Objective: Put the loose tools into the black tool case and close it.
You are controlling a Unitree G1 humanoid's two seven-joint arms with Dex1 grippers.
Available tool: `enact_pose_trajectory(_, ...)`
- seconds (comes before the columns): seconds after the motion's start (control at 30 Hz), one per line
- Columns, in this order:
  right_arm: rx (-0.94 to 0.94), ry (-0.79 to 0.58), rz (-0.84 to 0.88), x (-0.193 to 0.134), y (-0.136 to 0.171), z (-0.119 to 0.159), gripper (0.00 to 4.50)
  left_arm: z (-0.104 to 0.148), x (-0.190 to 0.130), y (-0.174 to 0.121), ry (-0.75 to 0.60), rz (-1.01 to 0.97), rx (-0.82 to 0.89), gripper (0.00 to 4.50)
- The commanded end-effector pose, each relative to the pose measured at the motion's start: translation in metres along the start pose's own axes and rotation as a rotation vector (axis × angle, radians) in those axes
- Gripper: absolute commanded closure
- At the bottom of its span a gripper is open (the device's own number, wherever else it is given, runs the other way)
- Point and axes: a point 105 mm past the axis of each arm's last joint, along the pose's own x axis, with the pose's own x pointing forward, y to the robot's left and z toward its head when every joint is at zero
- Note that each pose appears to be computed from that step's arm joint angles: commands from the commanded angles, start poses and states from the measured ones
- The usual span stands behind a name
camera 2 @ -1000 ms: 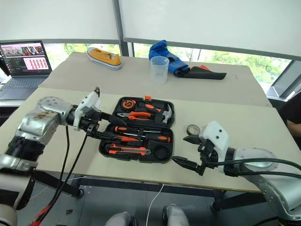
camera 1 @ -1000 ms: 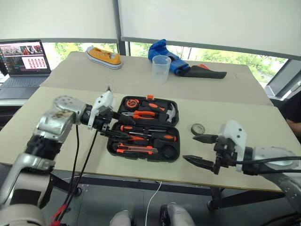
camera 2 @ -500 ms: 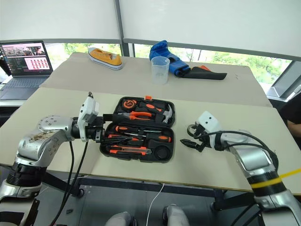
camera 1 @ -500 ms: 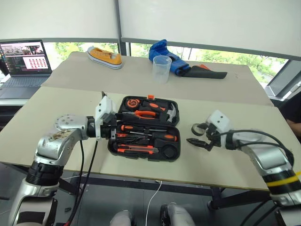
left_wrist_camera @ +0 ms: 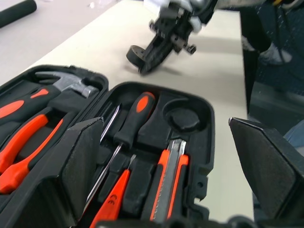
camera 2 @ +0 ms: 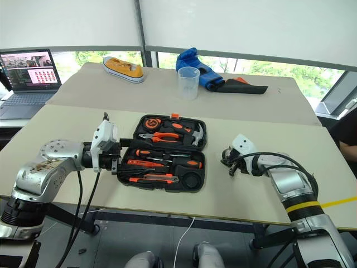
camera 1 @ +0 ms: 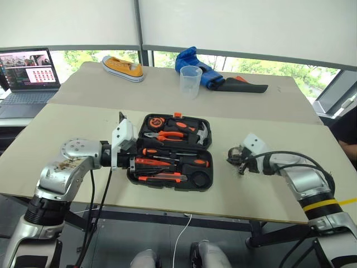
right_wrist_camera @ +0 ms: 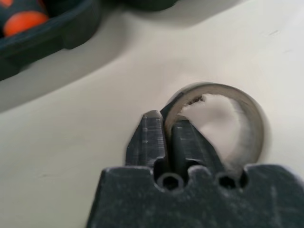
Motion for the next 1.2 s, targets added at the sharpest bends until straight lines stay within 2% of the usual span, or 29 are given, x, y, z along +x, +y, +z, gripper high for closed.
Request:
enact_pose_trajectory(0.03, -0.059, -0.170, 0.189, -0.018, 0.033, 0.053, 4.48, 0.002, -0.004, -0.005, 0.039, -0.055, 0.068, 0.00)
enact_pose_trajectory(0.13, -0.119, -0.192, 0.351, -0.026, 0.072, 0.068, 4.48, -0.004, -0.004, -0.010, 0.082, -0.108, 0.104, 0.00)
enact_pose_trajectory(0.3, -0.167, -0.159, 0.408, -0.017, 0.104, 0.069, 4.48, -0.007, -0.002, -0.007, 0.105, -0.128, 0.146, 0.00)
enact_pose_trajectory(0.6, -0.145, -0.080, 0.428, 0.001, 0.121, 0.050, 4.48, -0.004, 0.003, -0.004, 0.094, -0.131, 0.155, 0.00)
enact_pose_trajectory(0.67, -0.140, -0.071, 0.420, 0.003, 0.121, 0.049, 3.69, -0.003, 0.003, -0.003, 0.091, -0.130, 0.155, 0.00)
enact_pose_trajectory(0.77, -0.108, -0.083, 0.475, -0.003, 0.128, 0.053, 2.88, -0.004, 0.004, -0.005, 0.090, -0.131, 0.154, 0.00)
enact_pose_trajectory(0.9, -0.104, -0.121, 0.492, -0.012, 0.128, 0.065, 1.41, -0.005, 0.003, -0.006, 0.093, -0.130, 0.151, 0.00)
enact_pose_trajectory(1.03, -0.069, -0.149, 0.462, -0.021, 0.118, 0.075, 1.41, -0.007, 0.000, -0.003, 0.102, -0.101, 0.140, 0.00)
enact_pose_trajectory(1.17, 0.030, -0.176, 0.275, -0.033, 0.072, 0.071, 1.41, -0.014, -0.027, 0.025, 0.095, 0.130, 0.038, 0.00)
enact_pose_trajectory(1.2, 0.050, -0.169, 0.219, -0.034, 0.060, 0.064, 1.93, -0.019, -0.039, 0.034, 0.098, 0.212, 0.005, 0.24)
